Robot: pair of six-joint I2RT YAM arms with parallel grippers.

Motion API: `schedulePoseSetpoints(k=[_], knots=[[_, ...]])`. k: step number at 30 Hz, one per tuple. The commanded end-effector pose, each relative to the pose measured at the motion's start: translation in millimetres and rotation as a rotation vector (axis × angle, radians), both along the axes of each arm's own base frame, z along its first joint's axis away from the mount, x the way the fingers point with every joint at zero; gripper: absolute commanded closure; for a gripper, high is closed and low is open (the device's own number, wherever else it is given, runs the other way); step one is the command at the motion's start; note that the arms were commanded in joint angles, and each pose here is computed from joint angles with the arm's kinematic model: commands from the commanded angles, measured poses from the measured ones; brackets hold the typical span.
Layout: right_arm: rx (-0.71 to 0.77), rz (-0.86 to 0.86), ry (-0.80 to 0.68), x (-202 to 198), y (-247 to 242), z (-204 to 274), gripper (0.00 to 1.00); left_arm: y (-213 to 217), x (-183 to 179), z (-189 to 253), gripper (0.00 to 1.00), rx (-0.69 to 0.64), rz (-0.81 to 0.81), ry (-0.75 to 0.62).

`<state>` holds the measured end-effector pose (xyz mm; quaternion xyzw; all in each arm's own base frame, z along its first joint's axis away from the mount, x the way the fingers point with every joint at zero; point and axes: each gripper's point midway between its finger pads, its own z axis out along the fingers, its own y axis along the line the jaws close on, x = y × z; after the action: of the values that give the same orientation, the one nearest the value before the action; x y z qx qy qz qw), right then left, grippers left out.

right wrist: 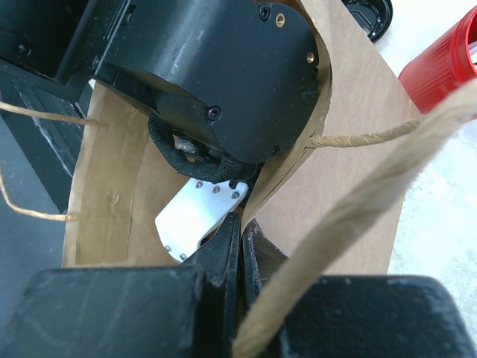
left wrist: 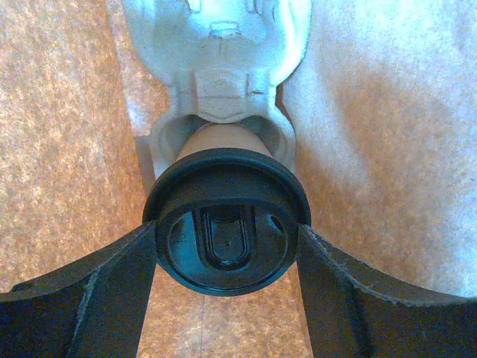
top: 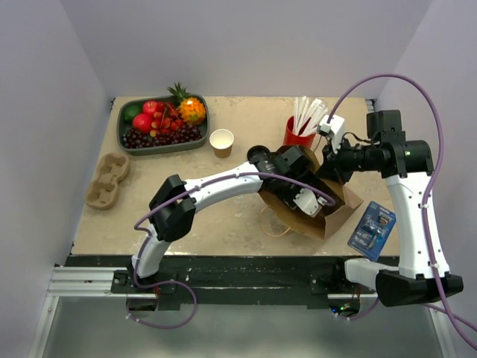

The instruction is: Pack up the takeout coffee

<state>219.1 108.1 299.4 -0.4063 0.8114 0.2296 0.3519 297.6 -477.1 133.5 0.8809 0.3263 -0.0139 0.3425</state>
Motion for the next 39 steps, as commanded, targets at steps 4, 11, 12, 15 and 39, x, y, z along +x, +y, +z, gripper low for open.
schedulePoseSetpoints(k=[4,11,12,15,39], knots=[[0.111,0.072,0.089,-30,19,15,1.0,-5,11,-28,1.0,0.005,-0.001,0.009],[0.119,0.059,0.106,-25,20,14,1.0,-9,19,-7,0.84,-0.056,0.035,0.018],[0.118,0.056,0.105,-23,20,13,1.0,-10,19,-1,0.78,-0.069,0.034,0.027],[0.129,0.048,0.108,-19,22,16,1.0,-7,20,6,0.76,-0.084,0.04,0.023],[0.107,-0.062,0.111,15,1,25,1.0,12,-15,69,0.12,-0.218,0.074,0.185]])
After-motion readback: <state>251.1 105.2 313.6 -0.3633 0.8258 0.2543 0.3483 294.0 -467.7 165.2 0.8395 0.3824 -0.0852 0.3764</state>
